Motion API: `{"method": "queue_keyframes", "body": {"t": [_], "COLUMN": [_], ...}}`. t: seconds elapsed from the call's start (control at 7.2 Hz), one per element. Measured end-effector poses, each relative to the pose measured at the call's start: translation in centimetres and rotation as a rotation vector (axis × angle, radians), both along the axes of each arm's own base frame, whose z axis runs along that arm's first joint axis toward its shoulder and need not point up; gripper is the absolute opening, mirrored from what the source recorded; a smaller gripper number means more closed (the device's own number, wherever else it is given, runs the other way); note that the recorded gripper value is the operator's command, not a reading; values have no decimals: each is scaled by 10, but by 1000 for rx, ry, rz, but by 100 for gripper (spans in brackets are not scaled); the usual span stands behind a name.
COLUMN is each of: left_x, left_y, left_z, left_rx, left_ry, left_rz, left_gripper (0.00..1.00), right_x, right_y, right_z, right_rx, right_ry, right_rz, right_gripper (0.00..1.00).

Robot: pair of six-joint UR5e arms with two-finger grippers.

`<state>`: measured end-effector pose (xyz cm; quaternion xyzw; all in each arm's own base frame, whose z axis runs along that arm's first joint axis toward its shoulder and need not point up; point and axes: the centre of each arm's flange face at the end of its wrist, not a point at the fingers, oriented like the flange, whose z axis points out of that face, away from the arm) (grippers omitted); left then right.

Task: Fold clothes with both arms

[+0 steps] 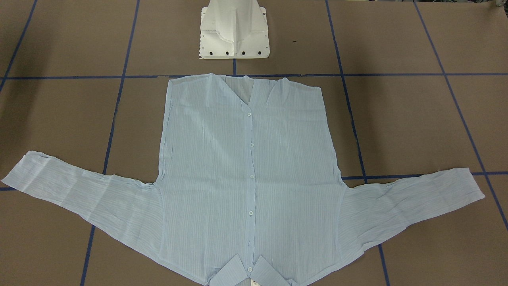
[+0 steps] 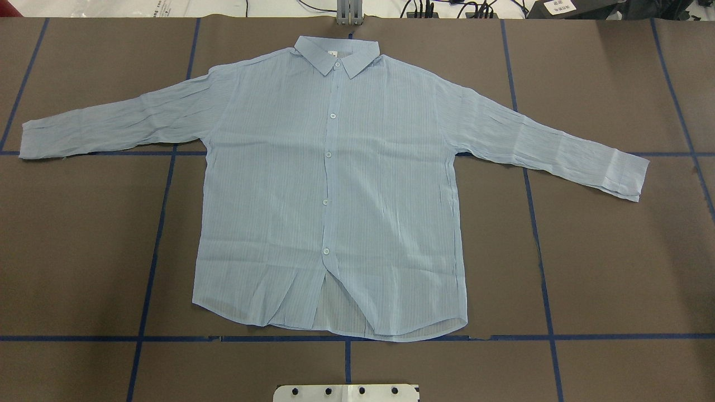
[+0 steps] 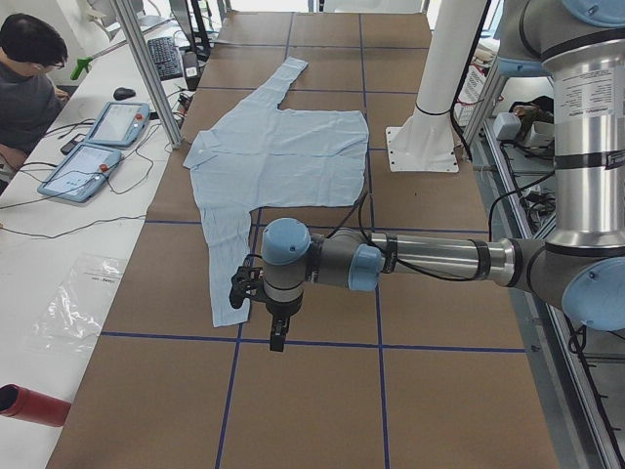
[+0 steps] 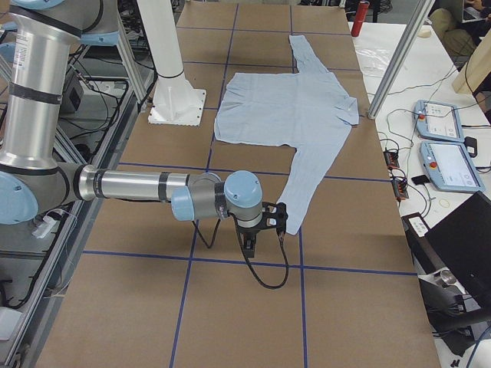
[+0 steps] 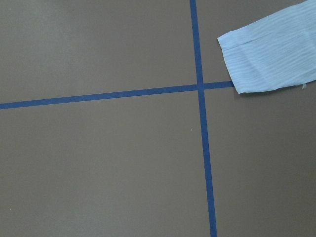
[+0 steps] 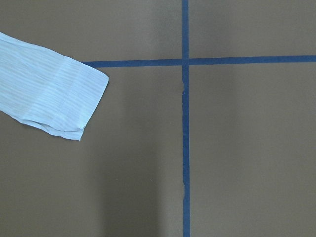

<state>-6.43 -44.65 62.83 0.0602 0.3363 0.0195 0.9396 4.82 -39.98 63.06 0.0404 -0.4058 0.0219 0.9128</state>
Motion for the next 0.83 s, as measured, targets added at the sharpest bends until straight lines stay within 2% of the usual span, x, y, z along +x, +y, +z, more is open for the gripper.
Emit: {"method": "queue_keyframes", "body": {"t": [0.56, 0.83], "left_x": [0, 1], "left_y": [-2, -19], "left_z": [-2, -18], "left_rx": [12, 52], "left_ry": [0, 2], "left_rz": [2, 5], "left_gripper": [100, 100], "right_x": [0, 0], "right_y": [0, -7], "right_z": [2, 0], "right_rx": [-4, 8], "right_ry": [3, 9], "right_rz": [0, 4], "right_gripper": [100, 100]}}
